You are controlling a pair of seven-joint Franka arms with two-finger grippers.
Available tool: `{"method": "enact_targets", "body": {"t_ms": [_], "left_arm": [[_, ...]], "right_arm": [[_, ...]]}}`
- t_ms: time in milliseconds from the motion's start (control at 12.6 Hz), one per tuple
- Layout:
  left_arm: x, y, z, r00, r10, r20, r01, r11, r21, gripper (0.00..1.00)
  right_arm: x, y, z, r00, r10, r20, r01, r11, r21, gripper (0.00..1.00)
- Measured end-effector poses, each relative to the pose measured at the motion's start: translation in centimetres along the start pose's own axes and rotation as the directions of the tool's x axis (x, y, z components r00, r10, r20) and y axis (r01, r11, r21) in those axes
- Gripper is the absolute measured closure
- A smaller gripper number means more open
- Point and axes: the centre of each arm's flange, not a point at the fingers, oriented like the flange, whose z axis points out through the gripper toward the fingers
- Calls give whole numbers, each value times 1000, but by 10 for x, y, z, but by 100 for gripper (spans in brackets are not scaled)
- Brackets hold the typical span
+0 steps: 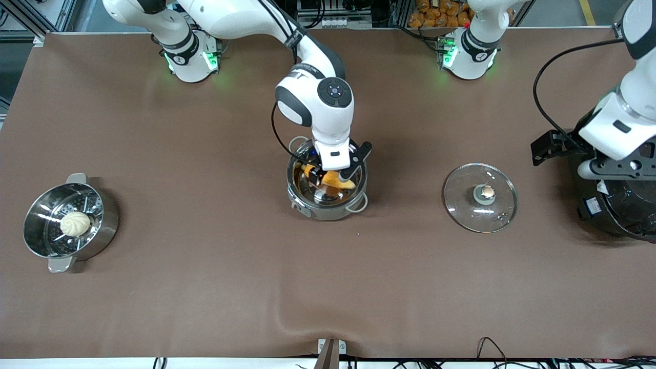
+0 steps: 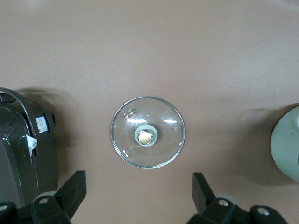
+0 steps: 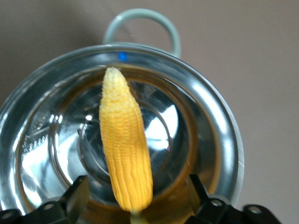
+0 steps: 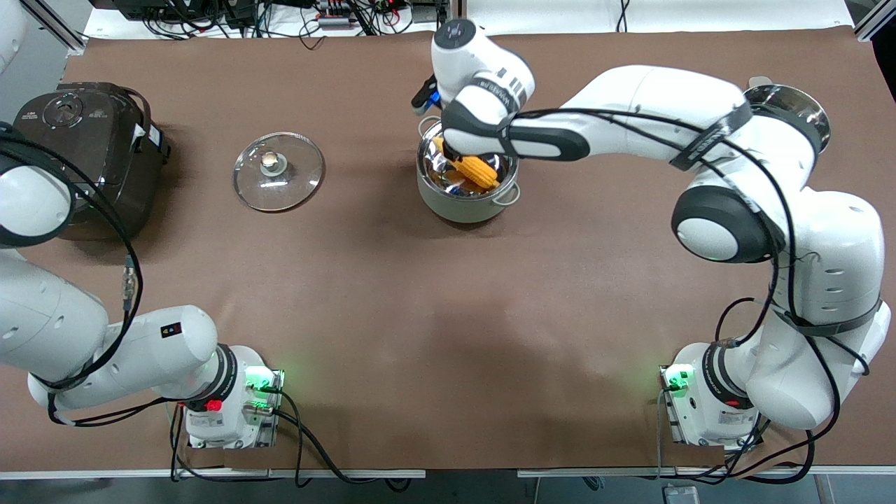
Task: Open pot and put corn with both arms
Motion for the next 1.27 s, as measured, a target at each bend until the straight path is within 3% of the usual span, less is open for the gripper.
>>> {"method": "enact_targets", "body": {"t_ms": [397,556,795,1033,1272], "left_arm": [[-2,-1,-6,1000,-4,-9,4,1000,6,0],[-7,8,-14,1000,6,-25,-6,1000,20,0],[-19,20,-31,999,20,-42,-18,999,42,0],[-24,11,-34,1000,2,-27,-1,999,53,0],[-23,5,-32,1000,-9,-20,9,999,40,0]], "right_arm": [[-45,117,-84,977,213,14,-213,977,11,0],[-72,180,-86,950,308,53,-309,951,13,0],[-119,256,-64,891,423,168,-429,903,4,0],[-189,358,-53,809,551,207,-563,827,-1,0],[-271,424,-65,773,597,213,-612,791,7,0]]}}
